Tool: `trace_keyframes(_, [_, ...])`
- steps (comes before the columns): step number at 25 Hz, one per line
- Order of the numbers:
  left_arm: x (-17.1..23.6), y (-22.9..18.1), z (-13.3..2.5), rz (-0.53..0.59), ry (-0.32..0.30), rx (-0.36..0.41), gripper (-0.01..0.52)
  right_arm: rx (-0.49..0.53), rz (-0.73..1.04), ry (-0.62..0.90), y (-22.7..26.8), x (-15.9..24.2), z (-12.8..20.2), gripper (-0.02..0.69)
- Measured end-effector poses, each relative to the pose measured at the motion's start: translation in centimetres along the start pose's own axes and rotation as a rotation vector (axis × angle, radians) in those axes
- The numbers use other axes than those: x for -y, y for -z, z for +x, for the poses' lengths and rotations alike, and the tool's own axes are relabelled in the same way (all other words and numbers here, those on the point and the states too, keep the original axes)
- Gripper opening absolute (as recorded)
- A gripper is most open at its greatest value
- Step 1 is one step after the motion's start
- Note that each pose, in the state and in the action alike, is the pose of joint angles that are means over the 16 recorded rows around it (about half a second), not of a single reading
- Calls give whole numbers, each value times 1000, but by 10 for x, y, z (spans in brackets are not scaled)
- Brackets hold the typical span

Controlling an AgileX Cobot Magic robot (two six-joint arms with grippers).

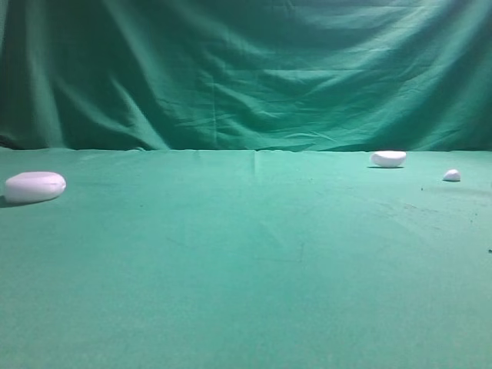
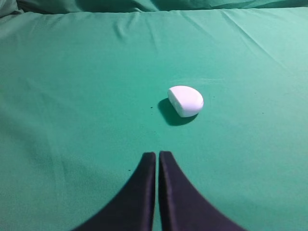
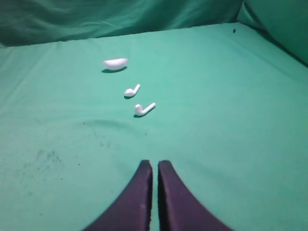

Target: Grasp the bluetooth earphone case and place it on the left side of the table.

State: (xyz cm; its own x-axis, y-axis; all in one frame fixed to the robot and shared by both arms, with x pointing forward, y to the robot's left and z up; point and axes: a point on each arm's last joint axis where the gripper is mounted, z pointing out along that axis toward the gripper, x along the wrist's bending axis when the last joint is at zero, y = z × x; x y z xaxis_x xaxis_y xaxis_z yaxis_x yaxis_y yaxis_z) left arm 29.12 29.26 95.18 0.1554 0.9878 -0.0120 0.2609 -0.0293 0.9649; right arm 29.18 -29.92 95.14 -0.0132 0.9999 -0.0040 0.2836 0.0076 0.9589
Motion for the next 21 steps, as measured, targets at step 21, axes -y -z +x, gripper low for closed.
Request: trace_keyframes(21, [0,0,0,0,0,0,0,8,8,-12,-1,5,0,0])
